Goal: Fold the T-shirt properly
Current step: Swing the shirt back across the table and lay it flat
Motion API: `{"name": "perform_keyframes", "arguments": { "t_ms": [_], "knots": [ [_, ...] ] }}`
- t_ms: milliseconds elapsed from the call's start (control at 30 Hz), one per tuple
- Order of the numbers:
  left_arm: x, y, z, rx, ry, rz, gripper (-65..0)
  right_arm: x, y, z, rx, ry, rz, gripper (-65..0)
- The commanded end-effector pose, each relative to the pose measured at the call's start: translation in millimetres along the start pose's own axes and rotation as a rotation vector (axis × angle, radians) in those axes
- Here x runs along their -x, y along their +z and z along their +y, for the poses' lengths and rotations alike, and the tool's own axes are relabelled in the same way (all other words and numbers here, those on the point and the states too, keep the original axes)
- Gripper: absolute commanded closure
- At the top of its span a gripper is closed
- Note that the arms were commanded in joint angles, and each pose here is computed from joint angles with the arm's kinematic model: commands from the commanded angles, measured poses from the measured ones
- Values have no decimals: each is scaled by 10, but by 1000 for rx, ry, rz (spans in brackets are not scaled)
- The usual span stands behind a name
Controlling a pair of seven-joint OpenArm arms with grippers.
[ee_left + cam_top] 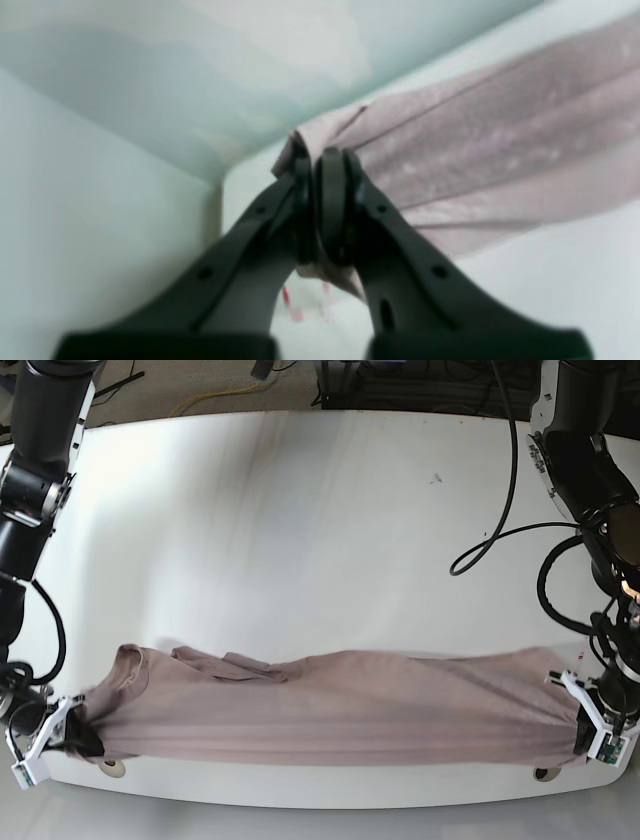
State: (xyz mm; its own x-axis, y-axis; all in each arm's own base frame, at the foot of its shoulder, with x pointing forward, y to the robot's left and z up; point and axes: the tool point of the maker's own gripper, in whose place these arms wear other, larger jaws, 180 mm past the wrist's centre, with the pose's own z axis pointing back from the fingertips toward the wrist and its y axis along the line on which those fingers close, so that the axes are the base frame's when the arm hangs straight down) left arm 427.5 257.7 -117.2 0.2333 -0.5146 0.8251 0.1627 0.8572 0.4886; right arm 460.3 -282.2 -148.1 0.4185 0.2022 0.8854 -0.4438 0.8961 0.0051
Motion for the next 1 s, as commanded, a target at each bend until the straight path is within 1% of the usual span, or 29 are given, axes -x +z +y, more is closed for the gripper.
{"name": "perform_keyframes", "arguments": {
  "t_ms": [0, 67, 167, 233, 300, 400, 600, 733, 800, 967],
  "knots": [
    [95, 116, 62, -36, -11, -8, -3, -4, 186, -10, 35, 15, -65, 0],
    [256, 140, -31, -13, -15, 25, -3, 233, 112, 100, 12, -19, -45, 0],
    [489, 176, -235, 28, -6, 72, -3, 577, 161, 144, 20, -60, -13, 0],
    [664, 259, -328, 41, -3, 106, -3, 781, 156, 229, 11, -77, 14, 0],
    [828, 319, -449, 68, -3, 140, -3, 910, 132, 343, -6, -80, 33, 0],
    [1111, 404, -684, 123, 10, 203, -3, 1152, 192, 438, -6, -94, 64, 0],
    [1552, 676, -984, 191, -3, 316, -3, 1506, 312, 619, -11, -100, 124, 0],
    [1821, 862, -1157, 236, -4, 390, -3, 1751, 392, 776, -28, -91, 183, 0],
    [1925, 930, -1184, 244, 1, 419, -3, 1873, 420, 832, -36, -100, 210, 0],
    [2175, 1114, -1070, 209, 22, 490, -3, 2271, 531, 973, -56, -138, 302, 0]
  ]
}}
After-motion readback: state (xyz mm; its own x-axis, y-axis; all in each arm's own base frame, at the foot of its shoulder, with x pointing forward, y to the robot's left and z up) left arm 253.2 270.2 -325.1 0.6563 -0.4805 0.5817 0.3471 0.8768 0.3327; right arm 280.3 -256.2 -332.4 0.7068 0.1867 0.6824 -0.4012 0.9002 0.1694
